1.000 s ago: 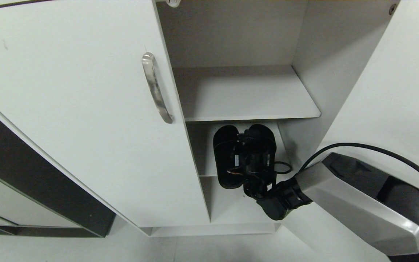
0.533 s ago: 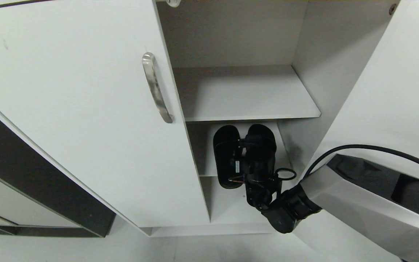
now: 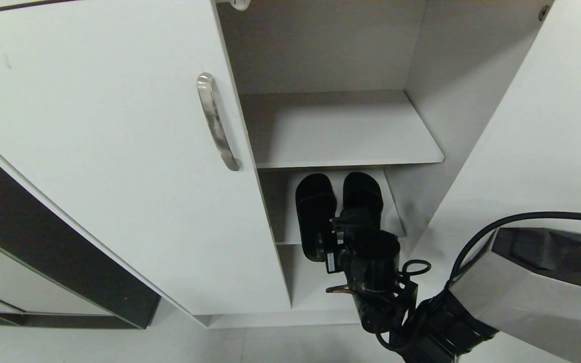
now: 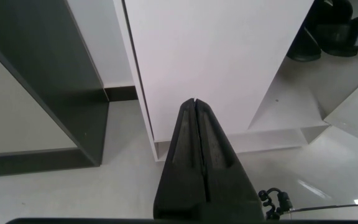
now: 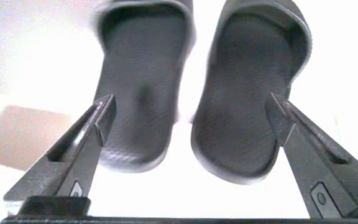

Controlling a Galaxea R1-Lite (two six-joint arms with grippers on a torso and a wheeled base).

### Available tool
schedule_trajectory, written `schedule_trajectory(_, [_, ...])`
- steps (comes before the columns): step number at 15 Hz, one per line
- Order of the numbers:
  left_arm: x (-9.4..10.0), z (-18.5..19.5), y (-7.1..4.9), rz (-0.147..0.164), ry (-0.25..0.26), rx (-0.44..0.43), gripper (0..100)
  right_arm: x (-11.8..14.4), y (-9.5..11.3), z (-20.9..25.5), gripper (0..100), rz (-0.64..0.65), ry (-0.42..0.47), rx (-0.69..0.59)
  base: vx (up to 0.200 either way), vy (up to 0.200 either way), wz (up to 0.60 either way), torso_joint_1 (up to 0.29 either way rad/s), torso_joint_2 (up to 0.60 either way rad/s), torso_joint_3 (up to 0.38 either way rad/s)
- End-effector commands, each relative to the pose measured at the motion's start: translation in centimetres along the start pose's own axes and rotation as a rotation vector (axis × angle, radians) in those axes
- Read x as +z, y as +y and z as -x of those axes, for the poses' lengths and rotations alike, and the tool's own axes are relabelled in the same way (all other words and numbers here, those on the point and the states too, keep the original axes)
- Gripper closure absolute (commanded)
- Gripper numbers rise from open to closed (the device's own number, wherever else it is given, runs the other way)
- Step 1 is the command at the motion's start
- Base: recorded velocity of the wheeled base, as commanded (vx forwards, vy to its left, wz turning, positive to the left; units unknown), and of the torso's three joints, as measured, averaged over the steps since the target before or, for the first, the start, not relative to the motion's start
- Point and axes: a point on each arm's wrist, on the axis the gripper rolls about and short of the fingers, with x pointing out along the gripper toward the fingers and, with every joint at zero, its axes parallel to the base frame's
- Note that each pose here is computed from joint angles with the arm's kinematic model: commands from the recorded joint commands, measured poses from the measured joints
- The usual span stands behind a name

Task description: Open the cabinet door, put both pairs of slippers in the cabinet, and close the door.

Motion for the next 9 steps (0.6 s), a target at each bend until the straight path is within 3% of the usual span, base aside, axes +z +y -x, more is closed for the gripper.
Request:
schedule_trajectory(1, [0.0, 0.0, 0.0, 0.0, 0.0, 0.0, 100, 1.2, -0.06, 1.2, 0, -0.012, -0.018, 0.019, 0.0, 0.0, 0.0, 0.0, 0.0, 0.0])
schedule_trajectory(3, [0.0, 0.0, 0.0, 0.0, 0.0, 0.0, 100, 1.36, 0.04, 1.18, 0, -0.014, -0.024, 0.021, 0.0, 0.0, 0.0, 0.0, 0.0, 0.0])
schedule_trajectory(9, [0.01, -0.01, 0.0, 0.0, 0.002, 0.0, 100, 1.24, 0.06, 1.34, 0, -0.013, -0.023, 0.024, -0.2, 0.0, 0.0, 0.002, 0.0, 0.0])
